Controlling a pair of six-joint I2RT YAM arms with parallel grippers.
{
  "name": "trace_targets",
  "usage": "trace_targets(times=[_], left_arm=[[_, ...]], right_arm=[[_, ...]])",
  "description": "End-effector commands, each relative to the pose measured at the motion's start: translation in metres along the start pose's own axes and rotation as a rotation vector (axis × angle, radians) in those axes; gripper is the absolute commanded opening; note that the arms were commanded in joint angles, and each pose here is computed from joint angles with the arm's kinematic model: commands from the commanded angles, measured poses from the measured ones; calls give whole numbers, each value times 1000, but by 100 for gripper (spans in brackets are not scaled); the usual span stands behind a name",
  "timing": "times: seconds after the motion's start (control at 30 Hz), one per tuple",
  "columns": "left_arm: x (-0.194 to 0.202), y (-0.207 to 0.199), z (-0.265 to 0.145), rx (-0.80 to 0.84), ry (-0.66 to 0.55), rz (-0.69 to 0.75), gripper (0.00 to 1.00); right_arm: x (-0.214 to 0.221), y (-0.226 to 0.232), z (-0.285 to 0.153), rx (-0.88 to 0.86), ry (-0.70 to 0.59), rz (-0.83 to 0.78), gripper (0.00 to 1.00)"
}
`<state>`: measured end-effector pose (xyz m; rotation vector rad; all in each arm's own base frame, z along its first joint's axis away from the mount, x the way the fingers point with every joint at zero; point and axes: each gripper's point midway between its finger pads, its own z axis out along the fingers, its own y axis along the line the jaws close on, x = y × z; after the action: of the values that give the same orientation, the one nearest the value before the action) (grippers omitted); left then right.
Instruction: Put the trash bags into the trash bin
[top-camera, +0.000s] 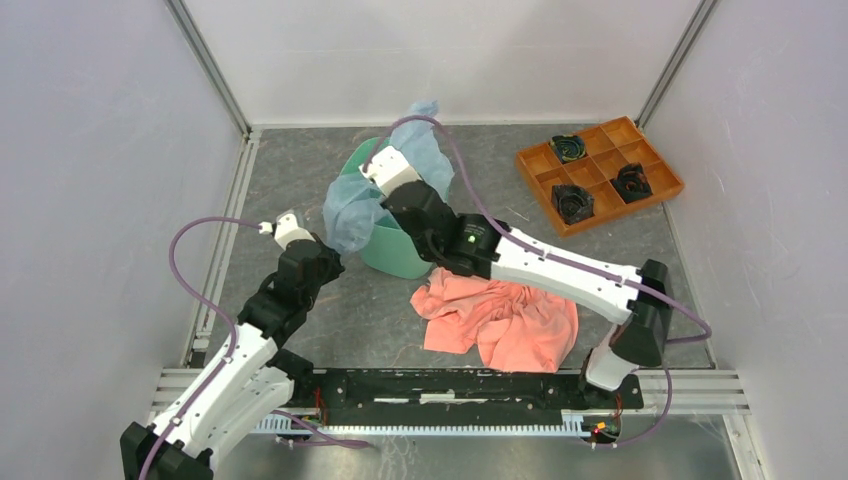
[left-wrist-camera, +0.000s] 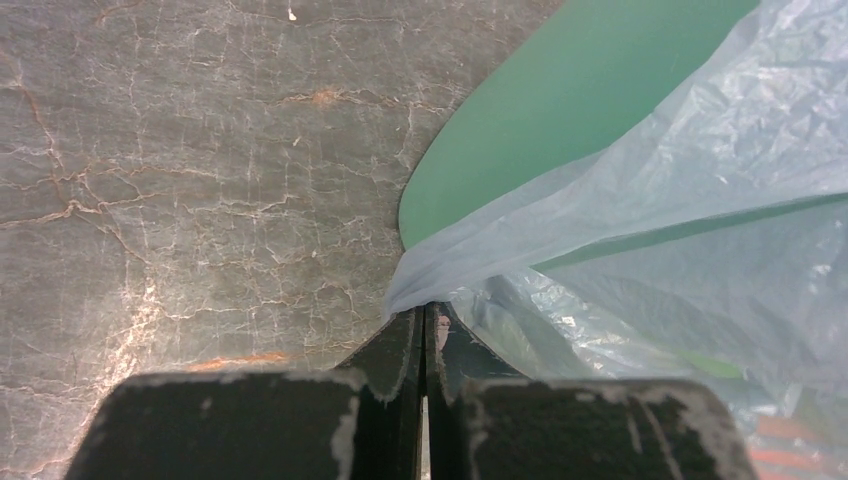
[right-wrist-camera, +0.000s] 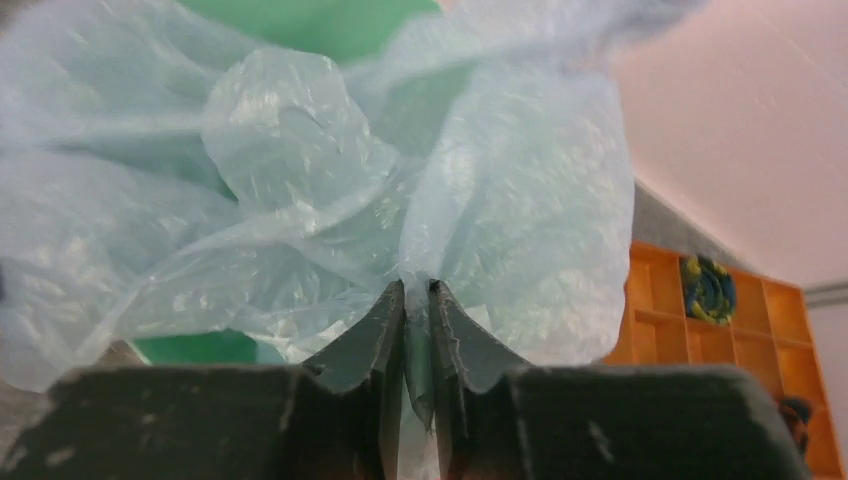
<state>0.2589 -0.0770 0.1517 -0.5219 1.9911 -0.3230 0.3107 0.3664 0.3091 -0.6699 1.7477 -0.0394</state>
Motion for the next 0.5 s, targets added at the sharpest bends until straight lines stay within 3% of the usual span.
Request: trace_targets(times=[0.0,0.23,0.37,0.47], left_arm=[[-7,7,2,-48,-40,-37,2],[-8,12,-1,-69,-44,-42,2],[-7,12,-4,-55,-45,-55,2],[-7,6,-6,-28,-35,-58,2]], right_arm=[[-6,-37,-27,79,-130,107,18],[17,-34,-42,-189,-370,302,13],[23,-38,-59,-266,-526,378,26],[30,-40,-53,-315,-547,423,23]])
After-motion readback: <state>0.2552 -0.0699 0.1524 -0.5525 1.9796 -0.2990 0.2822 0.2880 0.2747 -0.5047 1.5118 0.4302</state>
